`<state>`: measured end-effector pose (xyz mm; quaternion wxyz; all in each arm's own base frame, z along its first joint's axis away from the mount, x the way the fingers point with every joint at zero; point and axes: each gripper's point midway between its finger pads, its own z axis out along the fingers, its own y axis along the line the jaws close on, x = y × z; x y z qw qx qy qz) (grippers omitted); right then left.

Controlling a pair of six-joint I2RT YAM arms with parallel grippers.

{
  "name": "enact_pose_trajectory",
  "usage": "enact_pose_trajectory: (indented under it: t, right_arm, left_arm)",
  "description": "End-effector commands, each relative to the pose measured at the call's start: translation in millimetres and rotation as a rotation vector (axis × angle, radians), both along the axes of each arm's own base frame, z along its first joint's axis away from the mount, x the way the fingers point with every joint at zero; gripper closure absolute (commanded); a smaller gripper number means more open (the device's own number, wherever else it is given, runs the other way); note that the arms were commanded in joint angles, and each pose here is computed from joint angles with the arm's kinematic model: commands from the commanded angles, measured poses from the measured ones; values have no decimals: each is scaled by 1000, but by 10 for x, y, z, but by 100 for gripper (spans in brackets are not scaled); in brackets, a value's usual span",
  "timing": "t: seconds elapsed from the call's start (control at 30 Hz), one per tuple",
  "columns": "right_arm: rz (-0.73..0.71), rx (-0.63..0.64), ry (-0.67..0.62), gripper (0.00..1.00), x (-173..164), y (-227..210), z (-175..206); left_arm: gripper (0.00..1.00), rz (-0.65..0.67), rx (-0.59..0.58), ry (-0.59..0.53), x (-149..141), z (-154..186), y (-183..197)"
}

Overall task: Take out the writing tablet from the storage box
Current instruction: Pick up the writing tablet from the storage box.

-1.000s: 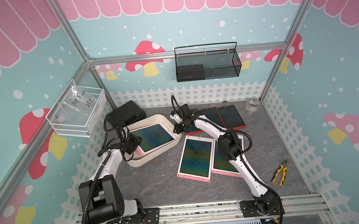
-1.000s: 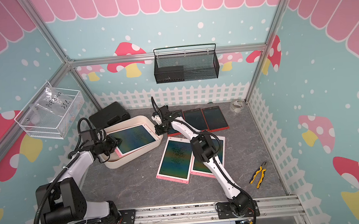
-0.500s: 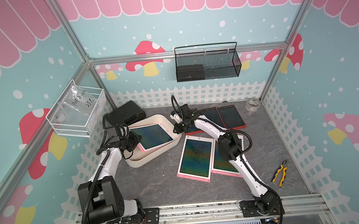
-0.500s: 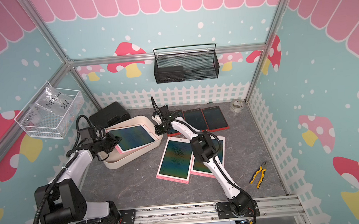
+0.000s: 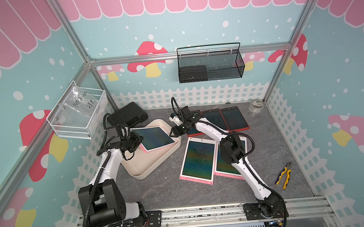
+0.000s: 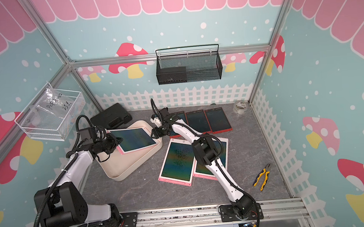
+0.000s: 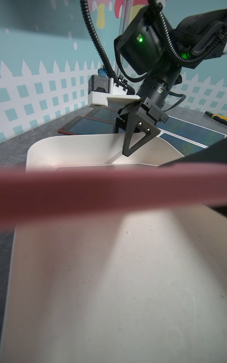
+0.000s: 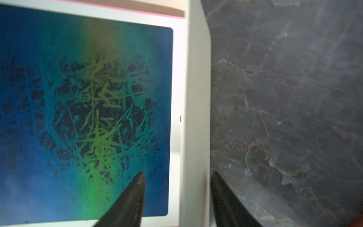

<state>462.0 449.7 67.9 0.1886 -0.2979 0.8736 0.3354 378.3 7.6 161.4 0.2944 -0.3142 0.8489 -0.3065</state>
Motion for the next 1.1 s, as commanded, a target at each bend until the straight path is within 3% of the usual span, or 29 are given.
enact_pose_trajectory:
  t: [0.0, 0.47, 0.7, 1.07]
  right_arm:
    - [13, 45, -27, 34, 17, 37, 185]
    - [-147, 70, -222, 24, 666, -567, 965]
    - [-150, 44, -192, 24, 498, -761, 1078]
    - [-195, 85, -49, 30, 66, -1045, 1352]
  left_arm:
    - [93, -27, 68, -3, -71, 57, 36]
    - [95, 15, 86, -85, -204, 424, 41]
    - [95, 41, 63, -128, -259, 719, -5]
    - [96, 65, 30, -227, -23, 1297, -118]
